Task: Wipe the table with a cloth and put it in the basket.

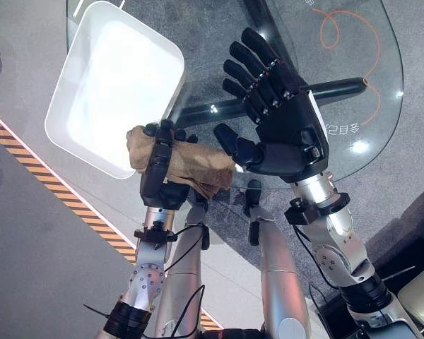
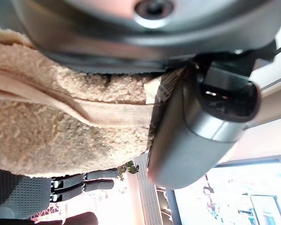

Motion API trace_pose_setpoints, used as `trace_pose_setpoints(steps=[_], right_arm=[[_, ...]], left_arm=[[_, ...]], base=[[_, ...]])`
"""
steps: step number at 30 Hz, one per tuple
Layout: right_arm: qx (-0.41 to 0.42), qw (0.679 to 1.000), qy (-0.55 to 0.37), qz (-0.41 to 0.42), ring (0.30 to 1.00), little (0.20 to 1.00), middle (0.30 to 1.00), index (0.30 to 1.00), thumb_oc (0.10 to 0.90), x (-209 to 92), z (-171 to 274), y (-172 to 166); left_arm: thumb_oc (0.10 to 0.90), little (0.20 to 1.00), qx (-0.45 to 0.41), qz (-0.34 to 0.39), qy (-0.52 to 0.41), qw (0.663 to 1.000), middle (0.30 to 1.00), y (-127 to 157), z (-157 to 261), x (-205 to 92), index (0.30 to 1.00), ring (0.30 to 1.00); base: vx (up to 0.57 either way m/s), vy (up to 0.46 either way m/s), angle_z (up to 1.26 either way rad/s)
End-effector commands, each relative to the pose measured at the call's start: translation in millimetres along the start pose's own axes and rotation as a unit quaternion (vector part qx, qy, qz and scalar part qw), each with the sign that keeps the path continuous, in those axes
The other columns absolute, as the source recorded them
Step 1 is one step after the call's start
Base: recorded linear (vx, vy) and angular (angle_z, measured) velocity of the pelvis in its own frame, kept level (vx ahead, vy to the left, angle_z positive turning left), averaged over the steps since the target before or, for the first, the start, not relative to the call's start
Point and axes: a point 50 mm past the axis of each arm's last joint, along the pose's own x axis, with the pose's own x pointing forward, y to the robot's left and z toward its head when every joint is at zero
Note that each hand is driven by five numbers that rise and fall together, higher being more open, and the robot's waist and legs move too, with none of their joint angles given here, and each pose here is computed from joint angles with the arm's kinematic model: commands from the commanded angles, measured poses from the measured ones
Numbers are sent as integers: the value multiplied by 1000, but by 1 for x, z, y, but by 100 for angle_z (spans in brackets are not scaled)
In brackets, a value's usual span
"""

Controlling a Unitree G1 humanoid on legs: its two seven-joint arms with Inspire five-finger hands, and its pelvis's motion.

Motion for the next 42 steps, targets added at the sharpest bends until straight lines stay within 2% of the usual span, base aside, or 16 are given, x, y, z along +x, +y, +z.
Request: trace_pose_setpoints(steps=[1, 4, 10, 16, 20, 23, 25, 27, 30, 33, 42], right_arm=[[5, 990, -123, 64, 900, 900, 900, 900, 800, 9, 43, 20], [0, 994, -86, 63, 900, 900, 900, 900, 800, 7, 34, 18], [8, 997, 39, 64, 900, 900, 900, 900, 800, -10, 2, 12], [39, 984, 151, 88, 900, 900, 900, 900, 800, -34, -32, 16], [48, 977, 186, 92, 900, 900, 900, 900, 800, -41, -43, 19], [34, 971, 220, 92, 900, 900, 900, 900, 800, -46, -53, 17], [28, 969, 227, 92, 900, 900, 900, 900, 800, -47, -55, 16], [19, 963, 253, 92, 900, 900, 900, 900, 800, -49, -61, 13], [11, 951, 289, 104, 900, 900, 900, 900, 800, -52, -69, 9], [-26, 919, 358, 162, 900, 900, 900, 900, 800, -57, -78, 6], [-64, 850, 477, 214, 900, 900, 900, 900, 800, -69, -96, -9]], left_arm=[[100, 200, 42, -162, -71, 983, 300, -45, 23, 13, 300, 300], [100, 200, 66, -163, -99, 979, 300, -45, 33, 13, 300, 300], [100, 200, 186, -138, -194, 953, 300, -48, 77, 12, 300, 300], [100, 200, 297, -69, -262, 916, 300, -52, 107, 11, 300, 300], [100, 200, 364, -22, -285, 886, 300, -56, 112, 10, 300, 300], [100, 200, 447, 49, -310, 838, 300, -56, 115, 12, 300, 300], [100, 200, 474, 64, -316, 820, 300, -56, 116, 12, 300, 300], [100, 200, 555, 111, -328, 757, 300, -53, 118, 17, 300, 300], [100, 200, 627, 158, -324, 691, 300, -42, 128, 26, 300, 300], [100, 200, 697, 204, -302, 618, 300, -27, 144, 42, 300, 300], [100, 200, 762, 246, -275, 533, 300, -11, 165, 75, 300, 300]], base=[[0, 0, 0], [-5, 5, -2], [-2, 7, -1], [-2, 43, -2], [-3, 55, 1], [0, 80, 1], [5, 63, 0], [15, 101, 1], [24, 109, 1], [32, 138, -3], [30, 80, -1]])
